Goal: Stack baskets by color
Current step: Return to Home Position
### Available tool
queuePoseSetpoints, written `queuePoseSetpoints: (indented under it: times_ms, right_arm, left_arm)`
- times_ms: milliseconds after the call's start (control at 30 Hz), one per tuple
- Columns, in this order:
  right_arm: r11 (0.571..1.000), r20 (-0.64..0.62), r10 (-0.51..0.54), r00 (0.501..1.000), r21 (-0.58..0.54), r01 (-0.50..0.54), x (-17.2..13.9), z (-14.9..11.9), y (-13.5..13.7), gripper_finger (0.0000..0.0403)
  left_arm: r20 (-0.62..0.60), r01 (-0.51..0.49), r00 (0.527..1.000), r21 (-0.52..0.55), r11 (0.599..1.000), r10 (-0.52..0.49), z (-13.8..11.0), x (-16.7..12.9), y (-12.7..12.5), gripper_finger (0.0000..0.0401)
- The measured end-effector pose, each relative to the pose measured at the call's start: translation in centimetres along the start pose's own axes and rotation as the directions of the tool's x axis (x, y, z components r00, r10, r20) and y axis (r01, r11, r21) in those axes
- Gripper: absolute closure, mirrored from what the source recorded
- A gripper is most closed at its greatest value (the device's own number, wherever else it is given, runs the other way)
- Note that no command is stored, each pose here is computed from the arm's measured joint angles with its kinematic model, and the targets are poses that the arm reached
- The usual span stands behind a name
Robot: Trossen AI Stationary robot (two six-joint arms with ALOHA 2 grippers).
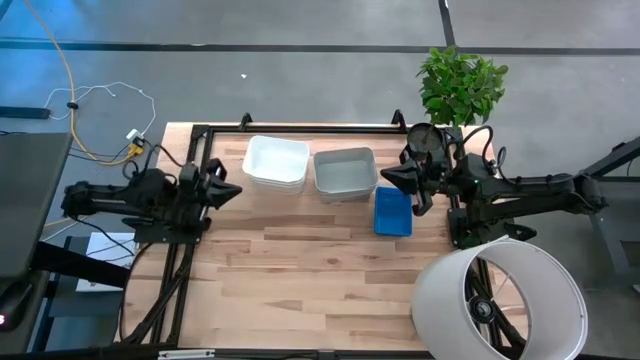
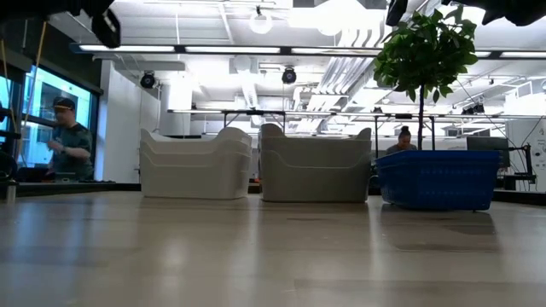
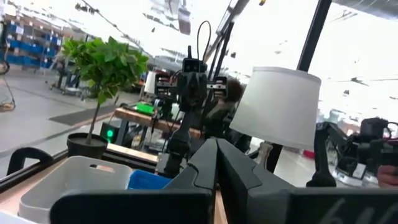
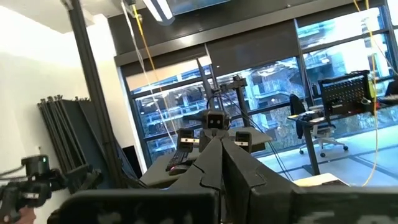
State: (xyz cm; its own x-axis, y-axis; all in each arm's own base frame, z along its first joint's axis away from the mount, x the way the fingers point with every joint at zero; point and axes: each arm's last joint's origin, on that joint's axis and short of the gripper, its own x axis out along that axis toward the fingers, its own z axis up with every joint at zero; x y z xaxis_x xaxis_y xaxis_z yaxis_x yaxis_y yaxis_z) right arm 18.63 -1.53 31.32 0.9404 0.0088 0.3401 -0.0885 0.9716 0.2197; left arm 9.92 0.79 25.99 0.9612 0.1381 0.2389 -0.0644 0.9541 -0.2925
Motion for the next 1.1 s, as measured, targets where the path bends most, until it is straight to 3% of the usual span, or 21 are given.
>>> queuePoseSetpoints:
  times_ms: [300,633,700,833,1100]
  right_arm:
    - [0.996,-0.056,-0.037,0.998,0.077,0.041,0.0,-0.6,-0.2,0.0403]
    - [0.994,-0.116,-0.052,0.992,0.094,0.063,-0.1,-1.2,-0.4,0.0403]
    - [0.994,-0.122,-0.051,0.991,0.095,0.062,-0.1,-1.2,-0.4,0.0403]
    - [0.993,-0.141,-0.050,0.989,0.096,0.064,-0.1,-1.4,-0.3,0.0403]
    - [0.992,-0.162,-0.059,0.985,0.099,0.076,-0.1,-1.6,-0.4,0.0403]
  left_arm:
    - [0.075,0.022,0.997,-0.033,0.999,-0.020,-2.4,-2.5,0.9,0.0401]
    - [-0.049,0.100,0.994,-0.003,0.995,-0.100,-6.6,-2.2,1.8,0.0401]
    - [-0.125,0.082,0.989,0.015,0.997,-0.079,-7.4,-2.2,2.0,0.0401]
    - [-0.117,0.074,0.991,0.052,0.996,-0.068,-7.3,-2.2,2.0,0.0401]
    - [-0.136,0.067,0.988,-0.008,0.998,-0.067,-7.5,-2.3,2.1,0.0401]
